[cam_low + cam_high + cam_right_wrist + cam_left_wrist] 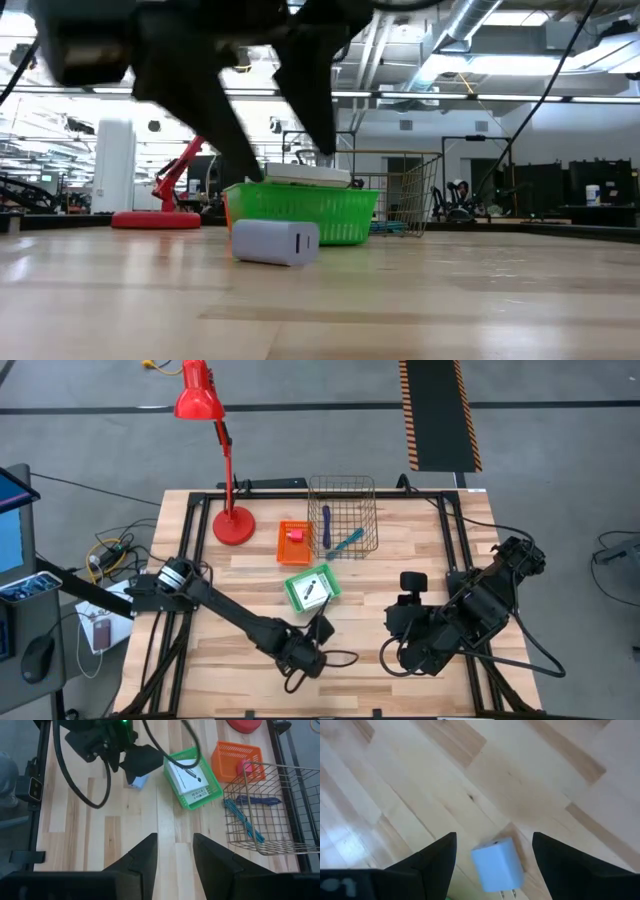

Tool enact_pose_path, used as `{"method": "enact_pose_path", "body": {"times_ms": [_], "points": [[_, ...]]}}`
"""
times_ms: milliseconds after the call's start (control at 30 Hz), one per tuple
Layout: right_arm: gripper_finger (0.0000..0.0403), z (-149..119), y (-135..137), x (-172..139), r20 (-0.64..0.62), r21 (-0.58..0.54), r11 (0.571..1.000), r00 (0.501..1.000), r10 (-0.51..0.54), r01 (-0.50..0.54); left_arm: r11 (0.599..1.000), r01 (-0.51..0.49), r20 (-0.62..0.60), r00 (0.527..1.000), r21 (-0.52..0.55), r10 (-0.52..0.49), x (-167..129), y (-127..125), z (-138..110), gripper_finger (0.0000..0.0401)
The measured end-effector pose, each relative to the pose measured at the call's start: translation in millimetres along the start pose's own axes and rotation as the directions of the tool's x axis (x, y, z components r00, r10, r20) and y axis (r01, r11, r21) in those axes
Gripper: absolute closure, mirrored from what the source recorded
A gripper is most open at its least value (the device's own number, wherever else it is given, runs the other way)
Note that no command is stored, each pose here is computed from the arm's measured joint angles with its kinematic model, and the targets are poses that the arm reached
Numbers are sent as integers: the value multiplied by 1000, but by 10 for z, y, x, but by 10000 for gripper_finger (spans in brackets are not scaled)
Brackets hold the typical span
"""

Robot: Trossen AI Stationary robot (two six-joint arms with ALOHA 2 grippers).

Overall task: Pick and place items into bin
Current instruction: Put the white adaptor into the orange bin

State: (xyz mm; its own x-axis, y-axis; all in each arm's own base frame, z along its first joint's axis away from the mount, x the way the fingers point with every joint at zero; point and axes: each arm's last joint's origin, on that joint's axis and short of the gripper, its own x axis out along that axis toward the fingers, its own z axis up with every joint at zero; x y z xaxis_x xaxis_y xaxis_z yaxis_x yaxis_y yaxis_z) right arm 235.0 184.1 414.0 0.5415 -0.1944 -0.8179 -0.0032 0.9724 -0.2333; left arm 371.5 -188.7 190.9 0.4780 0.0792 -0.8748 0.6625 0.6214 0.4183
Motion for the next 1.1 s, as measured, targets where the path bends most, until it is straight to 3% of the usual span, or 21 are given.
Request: {"method": "enact_pose_path", "body": {"times_ms": [300,467,1100], "points": [[284,0,0,0,0,1,1000,1000,0,0,978,137,-12,990,-159,-141,35,252,-163,150],[284,0,0,0,0,1,1000,1000,0,0,963,161,-2,986,-216,-165,71,369,-233,150],[284,0,0,0,0,0,1000,1000,0,0,941,228,34,973,-251,-226,87,417,-266,150]]}}
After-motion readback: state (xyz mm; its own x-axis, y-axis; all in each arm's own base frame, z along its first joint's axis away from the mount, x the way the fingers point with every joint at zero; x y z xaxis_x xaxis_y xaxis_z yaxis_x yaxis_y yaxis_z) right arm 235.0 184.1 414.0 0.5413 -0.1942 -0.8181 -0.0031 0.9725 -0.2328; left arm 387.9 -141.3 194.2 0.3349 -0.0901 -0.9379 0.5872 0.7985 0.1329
